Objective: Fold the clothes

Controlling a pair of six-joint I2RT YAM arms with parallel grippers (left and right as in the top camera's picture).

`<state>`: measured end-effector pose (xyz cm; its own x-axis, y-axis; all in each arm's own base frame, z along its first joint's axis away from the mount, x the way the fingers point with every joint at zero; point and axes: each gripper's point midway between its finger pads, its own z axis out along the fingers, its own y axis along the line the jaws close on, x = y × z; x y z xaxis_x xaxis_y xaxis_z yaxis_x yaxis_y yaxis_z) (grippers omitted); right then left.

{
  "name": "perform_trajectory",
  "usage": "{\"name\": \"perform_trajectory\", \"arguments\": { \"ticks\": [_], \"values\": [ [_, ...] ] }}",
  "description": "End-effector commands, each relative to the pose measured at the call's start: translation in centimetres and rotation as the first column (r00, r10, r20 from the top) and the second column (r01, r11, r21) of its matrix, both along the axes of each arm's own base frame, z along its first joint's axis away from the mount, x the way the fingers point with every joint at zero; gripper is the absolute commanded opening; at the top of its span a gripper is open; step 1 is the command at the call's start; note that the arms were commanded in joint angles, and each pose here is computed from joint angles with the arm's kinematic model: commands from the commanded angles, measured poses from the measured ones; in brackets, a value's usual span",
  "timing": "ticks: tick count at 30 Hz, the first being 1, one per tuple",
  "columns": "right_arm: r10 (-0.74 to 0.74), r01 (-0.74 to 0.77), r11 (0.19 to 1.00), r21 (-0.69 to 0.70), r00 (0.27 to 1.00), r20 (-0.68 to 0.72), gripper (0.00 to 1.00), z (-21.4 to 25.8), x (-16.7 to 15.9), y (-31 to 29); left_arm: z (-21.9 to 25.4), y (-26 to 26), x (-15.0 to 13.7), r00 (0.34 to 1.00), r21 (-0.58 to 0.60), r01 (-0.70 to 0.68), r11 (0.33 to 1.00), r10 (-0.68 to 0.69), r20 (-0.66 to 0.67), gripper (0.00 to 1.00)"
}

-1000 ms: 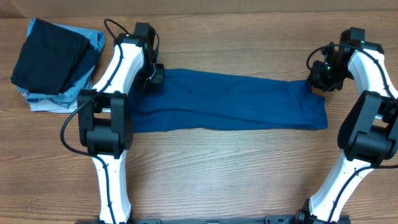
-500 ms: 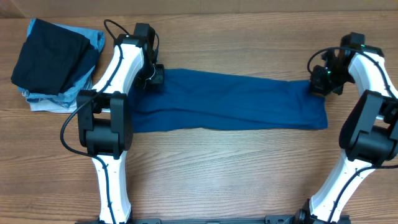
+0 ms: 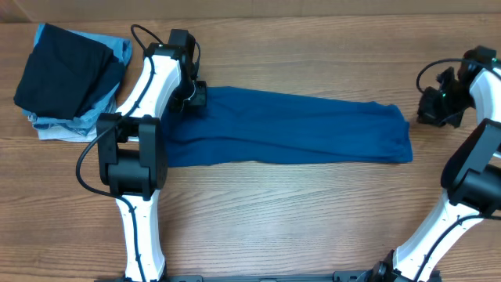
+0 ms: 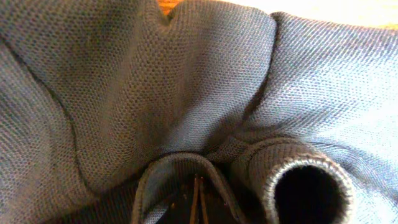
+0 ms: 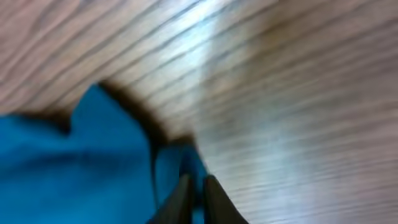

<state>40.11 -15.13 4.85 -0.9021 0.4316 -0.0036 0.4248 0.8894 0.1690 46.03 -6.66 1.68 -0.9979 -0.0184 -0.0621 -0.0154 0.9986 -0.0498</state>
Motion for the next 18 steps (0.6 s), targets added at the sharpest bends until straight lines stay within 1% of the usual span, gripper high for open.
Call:
{"name": "perform_trajectory", "arguments": {
  "ticks": [1,2,4,6,10,14,15,16,18],
  "values": [
    [-0.024,0.024,0.999,0.046,1.0,-0.01,0.17,3.9,-1.0,1.8,-2.0,0.9,-1.8,0.997,0.035,0.009,0.999,-0.006,-0.077,0.05],
    [-0.028,0.03,0.995,0.096,0.999,-0.023,0.2,3.7,-1.4,2.7,-2.0,0.9,-1.7,0.997,0.034,0.009,0.999,-0.006,-0.074,0.07],
    [-0.046,0.05,0.991,0.128,0.998,-0.033,0.21,3.5,-1.6,3.3,-2.0,0.9,-1.6,0.998,0.034,0.008,0.999,-0.006,-0.07,0.08],
    [-0.089,0.096,0.987,0.132,0.994,-0.056,0.21,2.6,-1.8,3.4,-2.0,0.9,-1.7,0.997,0.034,0.008,0.999,-0.006,-0.071,0.08],
    [-0.09,0.104,0.984,0.146,0.991,-0.1,0.22,0.2,-3.2,4.0,-2.0,0.8,-1.7,0.997,0.034,0.008,0.999,-0.006,-0.071,0.08],
    [-0.091,0.109,0.982,0.152,0.989,-0.116,0.23,-0.3,-3.6,4.3,-2.0,0.8,-1.6,0.998,0.034,0.008,0.999,-0.006,-0.07,0.08],
    [-0.108,0.126,0.981,0.151,0.987,-0.121,0.24,-0.3,-3.6,4.2,-2.0,0.8,-1.6,0.998,0.033,0.008,0.999,-0.006,-0.07,0.08],
    [-0.117,0.134,0.977,0.164,0.987,-0.113,0.27,-0.3,-3.3,4.5,-2.0,0.8,-1.6,0.998,0.032,0.008,0.999,-0.006,-0.068,0.08],
    [-0.112,0.128,0.976,0.178,0.989,-0.097,0.31,-0.3,-2.9,4.8,-2.0,0.8,-1.6,0.998,0.03,0.008,1.0,-0.006,-0.067,0.08]
  ]
}}
